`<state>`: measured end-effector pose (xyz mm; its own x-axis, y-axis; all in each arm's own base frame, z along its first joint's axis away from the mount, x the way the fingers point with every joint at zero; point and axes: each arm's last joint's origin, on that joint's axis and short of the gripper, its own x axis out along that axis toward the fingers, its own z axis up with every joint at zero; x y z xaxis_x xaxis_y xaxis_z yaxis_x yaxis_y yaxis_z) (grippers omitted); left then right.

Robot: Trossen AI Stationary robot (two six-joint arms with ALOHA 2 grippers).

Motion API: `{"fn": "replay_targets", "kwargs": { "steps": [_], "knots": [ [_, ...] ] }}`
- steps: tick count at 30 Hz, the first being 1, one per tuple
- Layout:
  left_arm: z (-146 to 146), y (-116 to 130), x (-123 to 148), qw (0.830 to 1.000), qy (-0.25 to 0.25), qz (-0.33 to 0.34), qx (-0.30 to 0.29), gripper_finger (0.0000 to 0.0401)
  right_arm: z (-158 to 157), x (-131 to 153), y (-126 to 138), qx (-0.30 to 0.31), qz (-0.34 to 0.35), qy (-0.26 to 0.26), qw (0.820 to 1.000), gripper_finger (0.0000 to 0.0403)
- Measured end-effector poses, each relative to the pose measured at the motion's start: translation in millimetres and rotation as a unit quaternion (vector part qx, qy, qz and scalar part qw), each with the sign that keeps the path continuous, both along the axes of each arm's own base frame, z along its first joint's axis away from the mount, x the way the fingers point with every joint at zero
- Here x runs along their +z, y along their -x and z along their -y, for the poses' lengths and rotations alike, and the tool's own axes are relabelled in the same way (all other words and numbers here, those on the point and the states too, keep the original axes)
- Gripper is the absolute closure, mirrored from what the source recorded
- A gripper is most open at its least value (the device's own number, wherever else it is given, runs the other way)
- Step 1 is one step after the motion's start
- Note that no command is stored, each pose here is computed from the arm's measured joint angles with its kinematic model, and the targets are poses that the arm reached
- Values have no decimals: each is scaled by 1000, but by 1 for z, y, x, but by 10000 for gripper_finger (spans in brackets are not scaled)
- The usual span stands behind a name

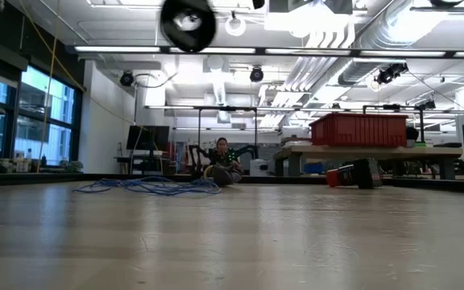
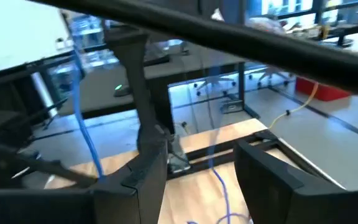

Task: Coil cords
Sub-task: Uncoil the blue wire from the black spool

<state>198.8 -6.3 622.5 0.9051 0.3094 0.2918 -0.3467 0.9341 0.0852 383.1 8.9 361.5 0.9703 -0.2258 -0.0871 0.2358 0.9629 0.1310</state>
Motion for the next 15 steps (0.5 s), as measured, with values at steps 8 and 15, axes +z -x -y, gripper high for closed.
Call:
{"fn": "replay_targets", "kwargs": {
  "steps": [8,15],
  "knots": [
    [1,-2,0,1000,-1,1,-14,401,14,-9,-15,-30,39,-17,999,226],
    [1,-2,0,1000,-1,1,-14,401,12,-9,-18,0,55,-32,998,226]
  ]
}}
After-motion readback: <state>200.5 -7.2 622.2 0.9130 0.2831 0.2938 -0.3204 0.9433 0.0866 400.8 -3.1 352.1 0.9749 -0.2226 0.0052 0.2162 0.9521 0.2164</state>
